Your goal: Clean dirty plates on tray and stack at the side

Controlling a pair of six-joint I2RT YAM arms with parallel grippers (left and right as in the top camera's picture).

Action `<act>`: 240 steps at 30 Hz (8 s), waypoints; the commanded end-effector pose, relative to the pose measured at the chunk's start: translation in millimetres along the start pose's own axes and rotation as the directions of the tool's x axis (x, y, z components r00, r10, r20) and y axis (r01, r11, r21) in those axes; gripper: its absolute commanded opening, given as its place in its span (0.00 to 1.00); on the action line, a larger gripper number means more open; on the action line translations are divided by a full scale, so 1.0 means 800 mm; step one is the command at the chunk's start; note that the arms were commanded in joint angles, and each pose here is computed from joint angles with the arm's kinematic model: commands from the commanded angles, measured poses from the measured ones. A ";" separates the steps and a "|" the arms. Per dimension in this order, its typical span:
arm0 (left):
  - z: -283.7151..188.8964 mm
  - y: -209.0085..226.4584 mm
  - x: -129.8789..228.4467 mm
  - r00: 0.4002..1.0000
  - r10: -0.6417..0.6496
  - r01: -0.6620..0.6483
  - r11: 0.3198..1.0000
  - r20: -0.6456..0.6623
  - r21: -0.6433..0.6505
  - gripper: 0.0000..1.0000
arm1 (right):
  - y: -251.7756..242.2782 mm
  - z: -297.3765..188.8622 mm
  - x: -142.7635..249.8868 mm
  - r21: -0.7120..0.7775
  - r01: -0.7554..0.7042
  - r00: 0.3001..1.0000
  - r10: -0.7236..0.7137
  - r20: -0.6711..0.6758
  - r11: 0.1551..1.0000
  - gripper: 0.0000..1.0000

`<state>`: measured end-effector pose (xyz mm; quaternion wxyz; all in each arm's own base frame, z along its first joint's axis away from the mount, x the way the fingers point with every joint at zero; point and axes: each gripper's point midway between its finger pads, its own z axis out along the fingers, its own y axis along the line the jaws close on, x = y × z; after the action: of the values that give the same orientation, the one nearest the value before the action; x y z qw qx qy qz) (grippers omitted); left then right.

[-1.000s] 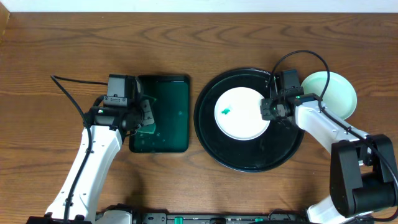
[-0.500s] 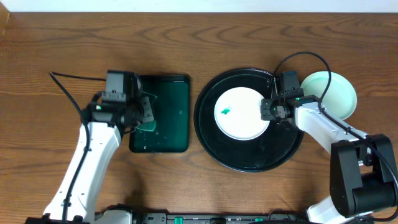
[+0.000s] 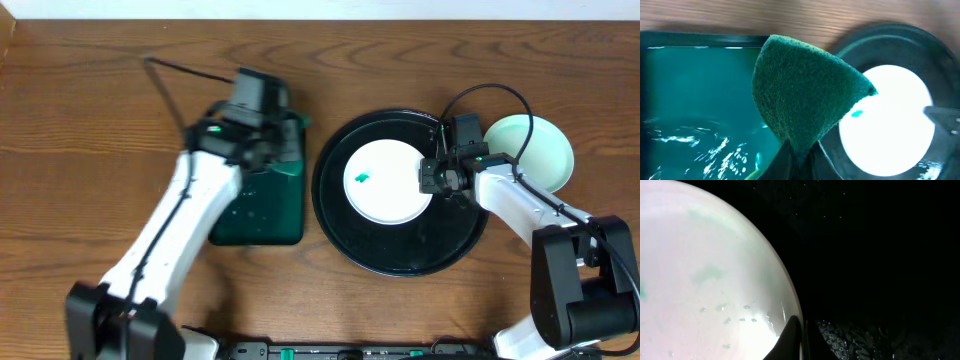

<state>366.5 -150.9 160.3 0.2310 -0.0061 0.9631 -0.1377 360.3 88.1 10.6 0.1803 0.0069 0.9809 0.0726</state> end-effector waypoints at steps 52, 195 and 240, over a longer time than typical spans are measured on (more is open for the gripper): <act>0.158 -0.083 0.087 0.983 -0.131 0.125 0.991 -0.132 -0.055 0.07 | 0.038 0.005 0.022 -0.101 -0.016 0.998 0.010 -0.059 0.995 0.01; 0.110 -0.191 0.118 0.917 0.008 0.154 0.916 -0.399 0.371 0.07 | 0.044 0.005 0.019 -0.112 0.068 0.997 -0.073 -0.038 0.991 0.01; 0.152 -0.197 0.149 0.921 0.045 0.079 0.951 -0.387 0.300 0.07 | 0.044 0.005 0.019 -0.113 0.069 0.997 -0.073 -0.037 0.991 0.01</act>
<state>333.6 -309.6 25.2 0.0811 0.0166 0.9747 -0.2078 353.9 113.4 11.4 0.1734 -0.0228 0.9788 0.1069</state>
